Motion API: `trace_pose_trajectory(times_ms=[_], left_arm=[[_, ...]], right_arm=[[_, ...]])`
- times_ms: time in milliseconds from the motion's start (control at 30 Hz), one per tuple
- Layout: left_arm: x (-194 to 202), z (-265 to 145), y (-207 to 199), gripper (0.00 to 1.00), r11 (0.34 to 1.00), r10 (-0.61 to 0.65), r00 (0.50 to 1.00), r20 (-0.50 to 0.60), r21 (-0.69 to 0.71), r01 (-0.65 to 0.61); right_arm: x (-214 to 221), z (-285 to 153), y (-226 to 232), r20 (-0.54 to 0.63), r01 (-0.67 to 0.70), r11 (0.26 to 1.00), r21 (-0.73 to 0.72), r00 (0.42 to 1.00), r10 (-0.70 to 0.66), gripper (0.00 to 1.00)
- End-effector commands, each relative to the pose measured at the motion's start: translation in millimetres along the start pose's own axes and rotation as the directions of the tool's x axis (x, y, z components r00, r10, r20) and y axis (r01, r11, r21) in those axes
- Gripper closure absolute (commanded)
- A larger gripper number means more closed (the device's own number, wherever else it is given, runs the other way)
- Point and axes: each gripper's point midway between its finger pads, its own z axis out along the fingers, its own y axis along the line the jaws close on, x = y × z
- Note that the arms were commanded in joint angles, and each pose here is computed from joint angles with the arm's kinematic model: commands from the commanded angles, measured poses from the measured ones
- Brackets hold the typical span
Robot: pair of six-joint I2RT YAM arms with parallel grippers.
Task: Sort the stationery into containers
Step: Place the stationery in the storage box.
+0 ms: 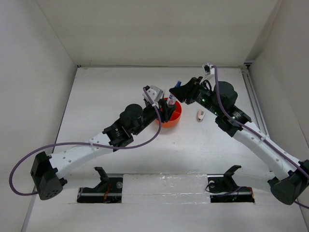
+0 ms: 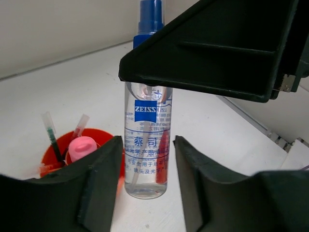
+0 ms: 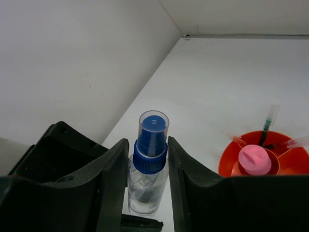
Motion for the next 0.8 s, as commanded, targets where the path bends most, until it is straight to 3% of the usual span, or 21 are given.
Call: trace_pose_trajectory(times_ms=[0, 100, 200, 333, 367, 667, 767], left_arm=[[-5, 2, -8, 0.54, 0.999, 0.004, 1.0, 0.016, 0.037, -0.005], [-5, 2, -6, 0.41, 1.0, 0.004, 1.0, 0.018, 0.028, -0.005], [-1, 2, -3, 0.35, 1.0, 0.006, 1.0, 0.011, 0.017, -0.006], [-4, -2, 1, 0.11, 1.0, 0.006, 1.0, 0.013, -0.004, -0.006], [-1, -2, 1, 0.0, 1.0, 0.008, 1.0, 0.001, -0.007, -0.008], [11, -11, 23, 0.0, 0.993, 0.013, 0.999, -0.052, -0.12, -0.019], [15, -18, 43, 0.0, 0.972, -0.006, 0.997, -0.072, -0.235, -0.012]], right_arm=[[-16, 0, 27, 0.055, 0.051, 0.993, -0.107, 0.997, -0.045, 1.0], [-16, 1, 27, 0.067, 0.066, 0.991, -0.113, 0.996, -0.059, 1.0], [-15, 3, 27, 0.066, 0.079, 0.989, -0.121, 0.995, -0.072, 1.0], [-13, 6, 14, 0.082, 0.105, 0.992, -0.07, 0.992, -0.099, 1.0], [-15, 6, 10, 0.092, 0.118, 0.992, -0.052, 0.989, -0.112, 1.0], [-20, 17, -27, 0.117, 0.162, 0.984, 0.071, 0.979, -0.169, 1.0], [-30, 18, -45, 0.147, 0.175, 0.974, 0.146, 0.969, -0.196, 1.0]])
